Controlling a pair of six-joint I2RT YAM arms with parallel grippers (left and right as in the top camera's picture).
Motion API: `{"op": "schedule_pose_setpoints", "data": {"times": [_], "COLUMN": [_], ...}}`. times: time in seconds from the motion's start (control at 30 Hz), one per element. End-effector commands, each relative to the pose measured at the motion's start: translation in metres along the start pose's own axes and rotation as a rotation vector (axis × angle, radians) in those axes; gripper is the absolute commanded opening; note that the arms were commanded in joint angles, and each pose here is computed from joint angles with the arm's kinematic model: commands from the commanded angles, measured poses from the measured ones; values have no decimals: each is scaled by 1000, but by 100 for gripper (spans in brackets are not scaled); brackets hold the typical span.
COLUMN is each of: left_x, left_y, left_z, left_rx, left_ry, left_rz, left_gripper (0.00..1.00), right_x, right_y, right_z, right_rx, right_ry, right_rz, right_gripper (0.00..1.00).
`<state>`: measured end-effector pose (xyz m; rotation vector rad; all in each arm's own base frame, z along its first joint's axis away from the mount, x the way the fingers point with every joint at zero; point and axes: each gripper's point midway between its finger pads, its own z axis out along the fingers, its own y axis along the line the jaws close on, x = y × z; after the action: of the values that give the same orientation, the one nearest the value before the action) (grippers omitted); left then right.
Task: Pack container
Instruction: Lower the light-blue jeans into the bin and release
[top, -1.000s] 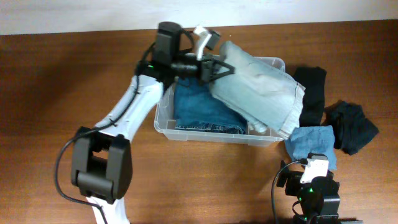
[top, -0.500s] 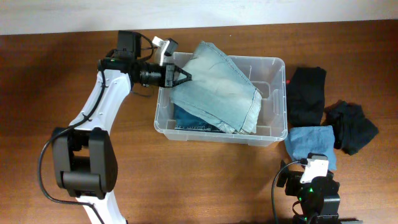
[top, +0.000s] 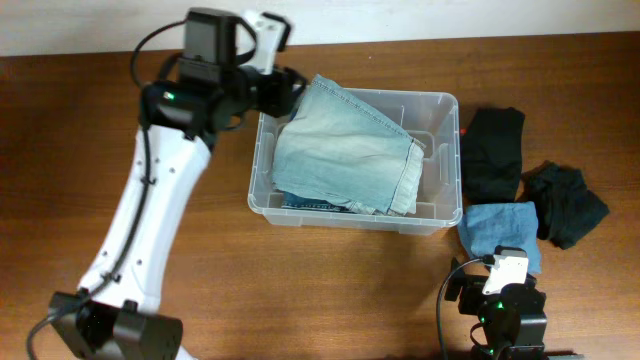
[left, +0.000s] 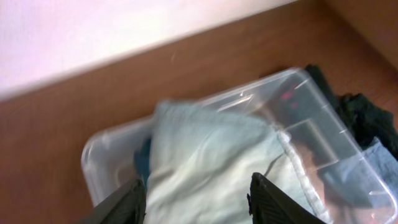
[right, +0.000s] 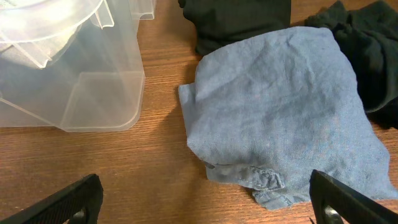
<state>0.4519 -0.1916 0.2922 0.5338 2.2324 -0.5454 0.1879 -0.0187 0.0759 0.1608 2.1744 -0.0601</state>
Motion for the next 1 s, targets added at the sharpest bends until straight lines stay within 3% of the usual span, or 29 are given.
{"op": "schedule_pose_setpoints", "data": {"times": [0.0,0.23,0.3,0.43,0.53,0.73,0.8,0.87,0.97], "left_x": [30,137,175,205,190,69,51,53,85], "left_y": [-24,-6,-1,18,25,36,46,56,77], "left_z": [63,151,151,123,107,66,48,33,9], "left_rx": [-20,-40,-42,-158,-217,-274,-306,-322,-363], "left_ry": [110,441,580,751,756,451,415,435,564], "left_rz": [167,114,79,51,41,37,36,7,-124], "left_gripper": [54,54,54,52,52,56,58,59,59], "right_x": [1,1,1,1,1,1,1,1,1], "right_y": [-1,-1,-1,-1,-1,-1,-1,-1,-1], "right_z": [0,0,0,0,0,0,0,0,0], "right_rx": [5,5,5,5,5,5,5,5,5], "right_ry": [-2,-2,-2,-2,-2,-2,-2,-2,-2], "right_rz": [10,10,9,10,10,10,10,10,10], "right_gripper": [98,98,98,98,98,98,98,98,98]}}
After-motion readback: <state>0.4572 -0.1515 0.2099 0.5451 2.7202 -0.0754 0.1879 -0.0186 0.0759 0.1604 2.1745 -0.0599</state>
